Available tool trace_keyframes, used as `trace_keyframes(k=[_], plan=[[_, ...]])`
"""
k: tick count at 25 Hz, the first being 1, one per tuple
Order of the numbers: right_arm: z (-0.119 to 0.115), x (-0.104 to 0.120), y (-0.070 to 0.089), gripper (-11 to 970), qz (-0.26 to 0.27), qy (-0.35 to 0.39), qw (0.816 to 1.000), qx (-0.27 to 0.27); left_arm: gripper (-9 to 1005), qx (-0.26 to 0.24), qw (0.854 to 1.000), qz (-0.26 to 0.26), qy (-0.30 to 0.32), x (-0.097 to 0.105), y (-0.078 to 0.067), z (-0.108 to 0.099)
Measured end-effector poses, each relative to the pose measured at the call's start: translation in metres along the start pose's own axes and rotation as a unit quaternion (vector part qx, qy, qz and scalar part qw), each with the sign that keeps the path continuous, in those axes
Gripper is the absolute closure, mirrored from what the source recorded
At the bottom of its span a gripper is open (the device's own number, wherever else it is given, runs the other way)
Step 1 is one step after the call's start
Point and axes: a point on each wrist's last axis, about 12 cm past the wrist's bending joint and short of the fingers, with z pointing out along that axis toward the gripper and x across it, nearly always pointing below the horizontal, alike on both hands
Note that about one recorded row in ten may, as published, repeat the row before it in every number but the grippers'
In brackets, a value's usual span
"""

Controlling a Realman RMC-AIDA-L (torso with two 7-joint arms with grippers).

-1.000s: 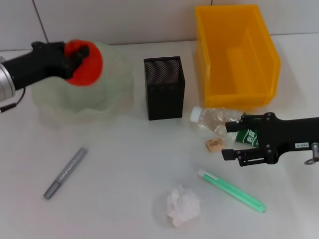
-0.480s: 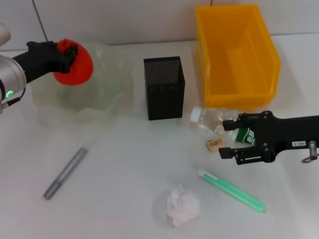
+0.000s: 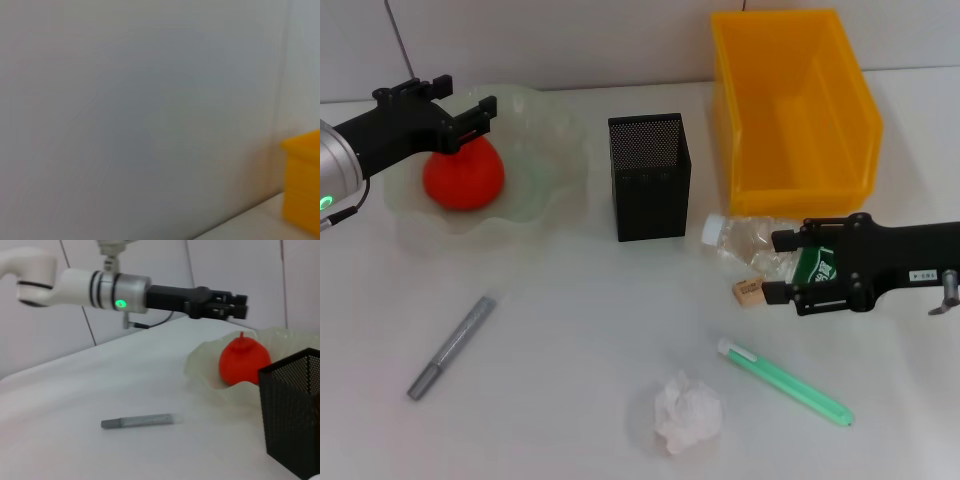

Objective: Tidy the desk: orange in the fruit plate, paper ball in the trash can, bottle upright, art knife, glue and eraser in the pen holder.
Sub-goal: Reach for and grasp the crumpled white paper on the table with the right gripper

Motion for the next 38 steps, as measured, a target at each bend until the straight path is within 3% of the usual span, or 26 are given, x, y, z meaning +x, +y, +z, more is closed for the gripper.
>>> trace_keyframes(k=[4,8,9,10,11,12,16,20,25,28,32,38], plan=[[-0.011,-0.011,-0.004,174,0.041,0.005,0.999,0.01,408,0.029,0.999,0.0,-0.02,0.0,-0.003,-0.011],[-0.028,-0.044,-0.004,174,0.095,0.039,0.995,-0.011,233,0.029,0.999,0.0,-0.02,0.0,-0.003,-0.011],[-0.031,-0.055,-0.001,174,0.096,0.059,0.993,-0.023,189,0.063,0.997,0.005,-0.034,0.004,-0.007,-0.026],[-0.032,-0.064,0.002,174,0.099,0.079,0.991,-0.033,179,0.063,0.997,0.005,-0.034,0.004,-0.007,-0.026],[-0.033,-0.075,0.005,175,0.097,0.105,0.989,-0.042,170,0.125,0.991,0.011,-0.044,0.028,-0.022,-0.06],[-0.031,-0.086,0.008,175,0.095,0.132,0.985,-0.049,160,0.125,0.991,0.011,-0.044,0.028,-0.022,-0.06],[-0.008,-0.119,0.017,175,0.065,0.225,0.969,-0.078,132,0.131,0.99,0.015,-0.042,0.032,-0.024,-0.065],[0.029,-0.137,0.027,175,0.025,0.292,0.95,-0.105,136,0.142,0.989,0.016,-0.034,0.038,-0.028,-0.069],[0.079,-0.141,0.049,174,-0.057,0.401,0.906,-0.12,140,0.144,0.989,0.015,-0.03,0.04,-0.031,-0.068],[0.095,-0.139,0.056,174,-0.091,0.428,0.892,-0.116,140,0.155,0.987,0.019,-0.029,0.037,-0.033,-0.065],[0.111,-0.135,0.061,174,-0.113,0.433,0.888,-0.106,139,0.157,0.987,0.02,-0.028,0.037,-0.034,-0.064],[0.136,-0.128,0.073,174,-0.119,0.409,0.897,-0.123,140,0.163,0.986,0.025,-0.023,0.038,-0.037,-0.062]])
